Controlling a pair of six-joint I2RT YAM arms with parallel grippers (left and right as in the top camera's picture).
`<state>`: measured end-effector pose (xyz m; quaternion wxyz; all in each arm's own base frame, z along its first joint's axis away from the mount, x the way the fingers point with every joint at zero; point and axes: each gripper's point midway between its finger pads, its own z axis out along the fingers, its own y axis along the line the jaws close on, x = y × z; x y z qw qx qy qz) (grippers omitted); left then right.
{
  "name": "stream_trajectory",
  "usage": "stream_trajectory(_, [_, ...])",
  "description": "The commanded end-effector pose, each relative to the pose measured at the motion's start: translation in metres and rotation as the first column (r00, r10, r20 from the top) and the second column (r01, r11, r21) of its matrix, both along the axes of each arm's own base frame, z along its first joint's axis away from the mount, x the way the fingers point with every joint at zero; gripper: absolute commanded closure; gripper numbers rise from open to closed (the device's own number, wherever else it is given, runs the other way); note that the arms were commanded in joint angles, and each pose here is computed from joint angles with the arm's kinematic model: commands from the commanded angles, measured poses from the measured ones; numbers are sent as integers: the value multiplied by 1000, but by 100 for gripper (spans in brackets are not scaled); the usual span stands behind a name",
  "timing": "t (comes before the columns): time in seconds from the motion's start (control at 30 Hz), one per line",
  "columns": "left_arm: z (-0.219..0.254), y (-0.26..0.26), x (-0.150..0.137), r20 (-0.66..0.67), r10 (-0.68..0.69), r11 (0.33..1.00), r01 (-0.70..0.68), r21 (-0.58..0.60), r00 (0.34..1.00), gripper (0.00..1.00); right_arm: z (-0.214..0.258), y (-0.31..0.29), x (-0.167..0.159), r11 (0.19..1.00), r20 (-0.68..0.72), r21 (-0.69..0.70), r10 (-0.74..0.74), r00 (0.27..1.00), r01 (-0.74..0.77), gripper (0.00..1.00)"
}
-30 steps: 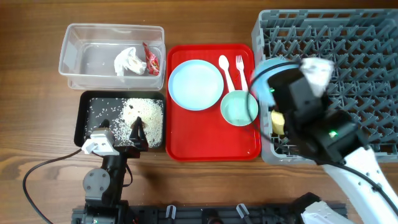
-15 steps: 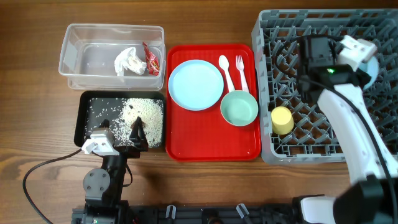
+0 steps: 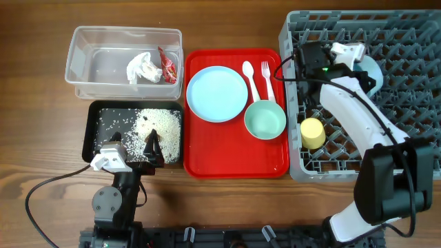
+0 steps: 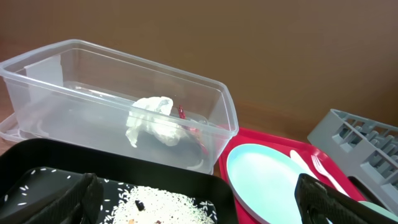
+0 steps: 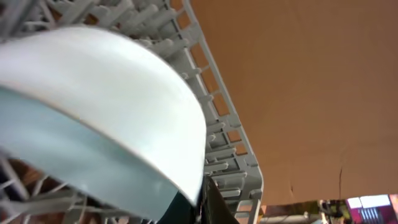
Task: Sort waste into correct bins and load items into the dishwasher rack
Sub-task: 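Lift the light-blue bowl and place it in the dish rack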
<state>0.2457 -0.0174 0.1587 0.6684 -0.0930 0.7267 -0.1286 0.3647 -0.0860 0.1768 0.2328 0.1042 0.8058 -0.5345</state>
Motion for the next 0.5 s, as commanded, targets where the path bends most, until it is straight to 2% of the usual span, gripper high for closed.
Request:
stream_trajectory(0.0, [0, 3, 0, 9, 16, 1000, -16, 9, 1000, 0, -13, 13, 2, 998, -29, 50, 31, 999, -30, 96])
stream_trajectory(0.23, [0, 3, 0, 9, 16, 1000, -16, 9, 1000, 0, -19, -24, -11, 990, 11, 104, -101, 995, 99, 96])
stream_trajectory(0.47, [0, 3, 0, 9, 16, 1000, -16, 9, 1000, 0, 2, -43, -2, 988, 108, 115, -120, 987, 107, 96])
